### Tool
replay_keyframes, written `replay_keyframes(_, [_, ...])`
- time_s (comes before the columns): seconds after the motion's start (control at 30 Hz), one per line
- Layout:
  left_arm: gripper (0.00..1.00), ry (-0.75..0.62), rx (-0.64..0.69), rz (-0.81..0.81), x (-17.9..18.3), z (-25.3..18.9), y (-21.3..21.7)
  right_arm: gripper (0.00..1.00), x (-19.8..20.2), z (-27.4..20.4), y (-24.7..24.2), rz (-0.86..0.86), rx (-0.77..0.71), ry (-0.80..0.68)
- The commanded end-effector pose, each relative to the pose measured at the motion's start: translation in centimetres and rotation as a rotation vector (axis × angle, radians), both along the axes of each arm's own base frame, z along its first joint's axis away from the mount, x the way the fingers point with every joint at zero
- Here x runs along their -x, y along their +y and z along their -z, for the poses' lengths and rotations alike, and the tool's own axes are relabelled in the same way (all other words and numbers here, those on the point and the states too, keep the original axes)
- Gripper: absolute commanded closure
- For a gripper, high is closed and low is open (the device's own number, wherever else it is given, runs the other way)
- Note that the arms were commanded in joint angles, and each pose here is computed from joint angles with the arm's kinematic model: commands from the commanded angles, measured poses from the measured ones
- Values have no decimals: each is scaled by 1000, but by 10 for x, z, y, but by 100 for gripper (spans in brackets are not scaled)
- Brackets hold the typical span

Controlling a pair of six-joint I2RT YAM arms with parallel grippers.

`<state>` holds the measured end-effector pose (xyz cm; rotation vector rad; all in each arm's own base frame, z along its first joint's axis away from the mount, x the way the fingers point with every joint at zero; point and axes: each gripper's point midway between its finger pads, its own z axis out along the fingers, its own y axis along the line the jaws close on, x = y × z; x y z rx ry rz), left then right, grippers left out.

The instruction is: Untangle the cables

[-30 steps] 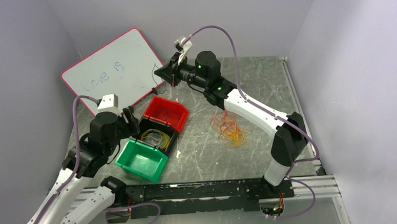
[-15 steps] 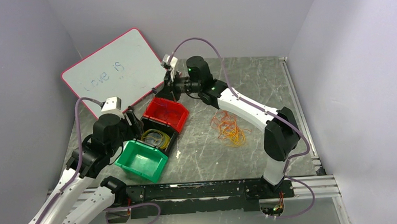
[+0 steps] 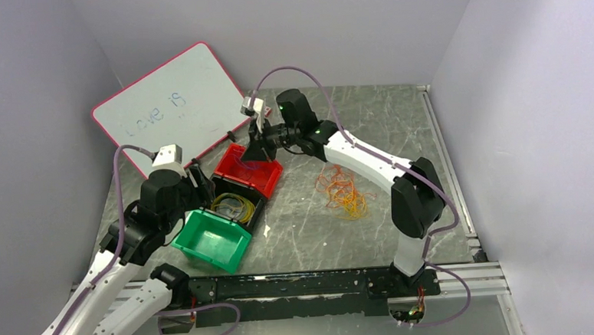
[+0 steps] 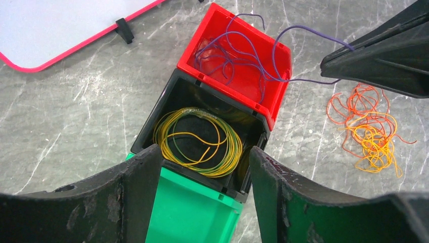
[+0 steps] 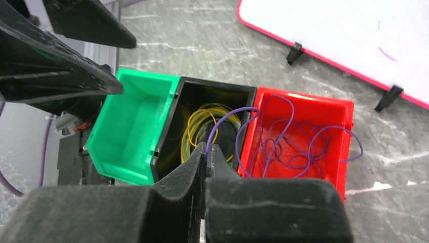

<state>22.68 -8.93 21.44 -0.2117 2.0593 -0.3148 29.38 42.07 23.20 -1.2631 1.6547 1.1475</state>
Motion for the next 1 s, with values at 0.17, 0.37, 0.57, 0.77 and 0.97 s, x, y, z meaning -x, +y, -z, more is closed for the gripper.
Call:
replay_keyframes(0.17, [32,-12,14,-3,-5,-6,-3,100,-42,55,-14,172,97,72])
replay_keyframes(0.37, [32,-6,12,4,-8,-4,-6,100,-58,91,-13,241,151,122])
replay_keyframes(0.57, [32,-1,15,11,-10,-1,-8,100,-67,127,-6,267,190,182])
replay_keyframes(0.77, [32,2,13,5,-9,0,-7,99,-69,151,4,277,238,205])
replay_keyframes(0.97, [32,4,16,5,-8,1,-7,95,-66,158,15,271,262,194])
